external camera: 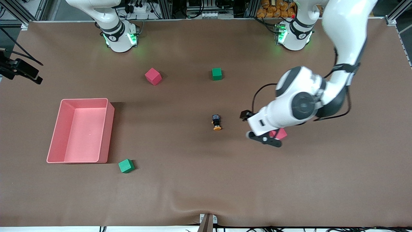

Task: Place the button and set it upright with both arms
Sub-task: 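Open the right gripper and withdraw while the left gripper reaches the button, then grasp the button with the left gripper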

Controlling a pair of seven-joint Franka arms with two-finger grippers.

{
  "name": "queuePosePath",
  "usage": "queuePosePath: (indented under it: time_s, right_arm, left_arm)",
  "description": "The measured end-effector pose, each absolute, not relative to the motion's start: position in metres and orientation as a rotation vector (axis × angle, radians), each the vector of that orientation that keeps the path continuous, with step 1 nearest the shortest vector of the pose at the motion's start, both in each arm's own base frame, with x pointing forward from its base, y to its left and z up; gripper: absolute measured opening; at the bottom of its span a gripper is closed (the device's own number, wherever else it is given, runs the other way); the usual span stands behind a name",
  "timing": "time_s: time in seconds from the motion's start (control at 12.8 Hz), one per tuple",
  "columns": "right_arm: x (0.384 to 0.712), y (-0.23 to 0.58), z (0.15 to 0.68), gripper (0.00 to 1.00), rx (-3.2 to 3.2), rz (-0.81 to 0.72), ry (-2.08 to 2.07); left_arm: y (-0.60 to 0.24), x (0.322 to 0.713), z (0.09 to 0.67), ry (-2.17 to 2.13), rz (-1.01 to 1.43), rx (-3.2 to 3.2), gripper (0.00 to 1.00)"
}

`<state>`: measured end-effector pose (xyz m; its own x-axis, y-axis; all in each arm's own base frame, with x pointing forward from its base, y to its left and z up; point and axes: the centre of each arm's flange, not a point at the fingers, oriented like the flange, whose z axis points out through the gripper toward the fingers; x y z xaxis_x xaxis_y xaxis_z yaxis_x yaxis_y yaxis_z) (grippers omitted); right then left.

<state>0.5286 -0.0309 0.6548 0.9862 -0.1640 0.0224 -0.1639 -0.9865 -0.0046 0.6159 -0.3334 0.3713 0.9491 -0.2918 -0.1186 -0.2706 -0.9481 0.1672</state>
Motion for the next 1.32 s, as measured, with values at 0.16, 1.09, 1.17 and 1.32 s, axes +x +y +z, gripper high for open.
queuePosePath:
  time_s: [0.16, 1.09, 1.17, 1.32]
  right_arm:
    - [0.531, -0.023, 0.662, 1.00, -3.130, -0.062, 0.226]
    - [0.541, -0.022, 0.670, 1.00, -3.138, -0.046, 0.203]
    - [0.541, -0.022, 0.670, 1.00, -3.138, -0.043, 0.202]
    - [0.540, -0.022, 0.670, 1.00, -3.138, -0.034, 0.203]
  left_arm:
    - [-0.358, 0.608, 0.337, -0.373, -0.250, 2.971, 1.00]
    - [-0.447, 0.569, 0.210, -0.039, -0.313, 2.987, 1.00]
    - [-0.448, 0.569, 0.210, -0.011, -0.317, 2.988, 0.96]
    - [-0.453, 0.564, 0.207, 0.050, -0.332, 2.993, 0.89]
